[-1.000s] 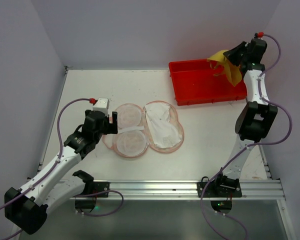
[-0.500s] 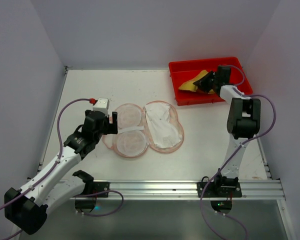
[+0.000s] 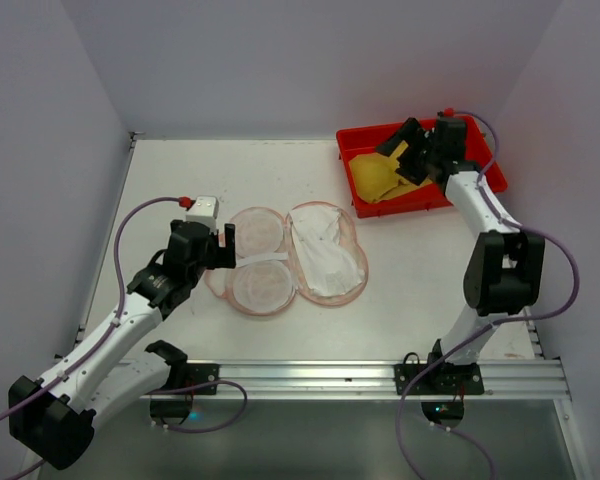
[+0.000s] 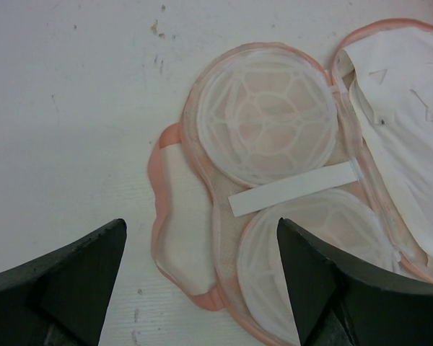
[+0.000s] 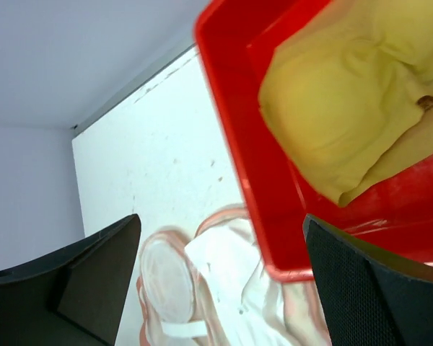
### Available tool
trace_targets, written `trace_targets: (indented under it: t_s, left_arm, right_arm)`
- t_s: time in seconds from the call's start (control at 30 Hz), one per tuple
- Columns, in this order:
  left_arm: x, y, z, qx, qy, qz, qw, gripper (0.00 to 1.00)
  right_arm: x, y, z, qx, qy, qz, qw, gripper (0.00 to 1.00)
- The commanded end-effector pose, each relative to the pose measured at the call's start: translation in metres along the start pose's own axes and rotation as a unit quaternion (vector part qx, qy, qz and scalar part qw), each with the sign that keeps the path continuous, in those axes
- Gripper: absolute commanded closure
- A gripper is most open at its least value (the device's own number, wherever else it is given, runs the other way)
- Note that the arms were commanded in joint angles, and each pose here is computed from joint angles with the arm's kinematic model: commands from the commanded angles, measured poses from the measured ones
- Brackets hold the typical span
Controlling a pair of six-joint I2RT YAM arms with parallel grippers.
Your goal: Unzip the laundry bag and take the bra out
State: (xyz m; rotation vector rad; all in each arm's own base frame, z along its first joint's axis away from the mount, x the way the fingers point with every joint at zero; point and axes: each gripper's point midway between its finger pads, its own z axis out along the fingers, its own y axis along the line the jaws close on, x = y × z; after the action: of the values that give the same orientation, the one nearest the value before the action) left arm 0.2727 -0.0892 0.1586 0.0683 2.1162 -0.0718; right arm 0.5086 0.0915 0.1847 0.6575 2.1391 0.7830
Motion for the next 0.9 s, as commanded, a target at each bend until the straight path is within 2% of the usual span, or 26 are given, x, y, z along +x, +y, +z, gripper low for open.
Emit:
trace_targets:
  t_s: [0.0, 0.03, 0.1, 0.3, 0.47, 0.67, 0.87]
  left_arm:
    - [-0.007, -0.002, -0.001, 0.010, -0.014, 0.000, 1.000, 0.11]
    - [-0.007, -0.002, -0.001, 0.009, -0.015, 0.000, 1.000, 0.11]
    - [-0.007, -0.001, -0.001, 0.007, -0.015, -0.001, 1.000, 0.11]
    - [-0.008, -0.001, -0.002, 0.006, -0.018, -0.003, 1.000, 0.11]
    - [-0.008, 0.000, -0.002, 0.006, -0.018, -0.004, 1.000, 0.11]
    - [-0.007, 0.000, -0.002, 0.004, -0.016, -0.003, 1.000, 0.11]
    - [-0.008, 0.002, -0.002, 0.000, -0.017, -0.003, 1.000, 0.11]
  right_arm:
    - [0.013, 0.026, -0.042, -0.003, -0.010, -0.073, 0.997, 0.04]
    - [0.030, 0.016, -0.043, 0.007, 0.004, -0.080, 0.997, 0.04]
    - [0.056, 0.023, -0.054, -0.003, 0.016, -0.100, 0.995, 0.04]
    - [0.170, -0.016, -0.056, 0.010, 0.108, -0.137, 0.985, 0.05]
    - [0.249, -0.046, -0.058, 0.032, 0.189, -0.175, 0.966, 0.05]
    - [0.310, -0.043, -0.073, 0.032, 0.259, -0.203, 0.944, 0.05]
    - [0.342, -0.013, -0.083, -0.011, 0.303, -0.210, 0.929, 0.05]
